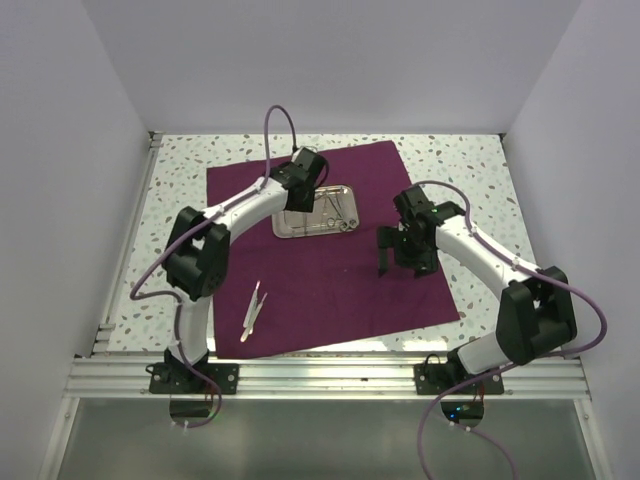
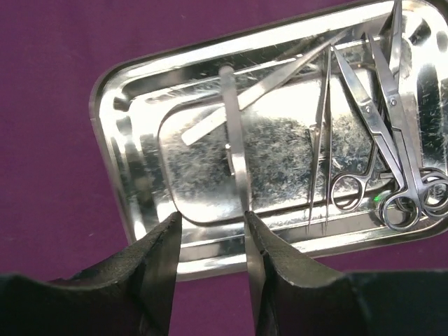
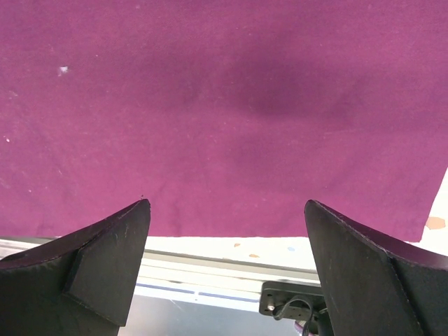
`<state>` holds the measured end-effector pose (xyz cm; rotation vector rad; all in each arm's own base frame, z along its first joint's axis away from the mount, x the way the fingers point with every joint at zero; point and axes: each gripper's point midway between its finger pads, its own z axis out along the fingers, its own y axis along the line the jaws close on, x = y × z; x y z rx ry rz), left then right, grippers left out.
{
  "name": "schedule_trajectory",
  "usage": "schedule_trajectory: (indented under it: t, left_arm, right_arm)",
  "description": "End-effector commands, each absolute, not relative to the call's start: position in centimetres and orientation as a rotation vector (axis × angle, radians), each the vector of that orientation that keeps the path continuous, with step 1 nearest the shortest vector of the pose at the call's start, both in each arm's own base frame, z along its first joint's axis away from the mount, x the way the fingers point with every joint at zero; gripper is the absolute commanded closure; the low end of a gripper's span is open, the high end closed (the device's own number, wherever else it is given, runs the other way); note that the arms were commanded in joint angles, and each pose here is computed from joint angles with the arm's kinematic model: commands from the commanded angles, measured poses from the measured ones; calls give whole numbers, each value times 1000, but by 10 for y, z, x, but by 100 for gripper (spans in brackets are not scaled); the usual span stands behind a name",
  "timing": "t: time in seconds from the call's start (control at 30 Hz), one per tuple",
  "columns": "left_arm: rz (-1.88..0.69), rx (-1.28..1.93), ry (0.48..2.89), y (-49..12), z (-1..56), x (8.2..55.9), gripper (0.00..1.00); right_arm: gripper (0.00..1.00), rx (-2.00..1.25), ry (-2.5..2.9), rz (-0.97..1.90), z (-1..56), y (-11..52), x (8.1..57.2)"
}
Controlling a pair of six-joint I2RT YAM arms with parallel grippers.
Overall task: Open and lay out the surgical kit
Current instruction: Pick up the medical item from the container.
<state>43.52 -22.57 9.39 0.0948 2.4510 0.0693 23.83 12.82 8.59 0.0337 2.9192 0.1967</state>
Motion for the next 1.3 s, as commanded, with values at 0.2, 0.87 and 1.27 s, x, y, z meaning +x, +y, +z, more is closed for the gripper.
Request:
schedule_trajectory:
  t: [0.2, 0.87, 1.27]
  left_arm:
    - [-154, 103, 2479, -266, 64, 465, 60]
    - [-94, 123, 2565, -258, 20, 483, 84]
    - [-151, 136, 2430, -258, 79, 486, 100]
  right_arm:
    - [4, 17, 2900, 100, 93, 119, 250]
    - [4, -24, 2940, 8, 81, 119, 272]
    - [4, -36, 2942, 20, 79, 120, 272]
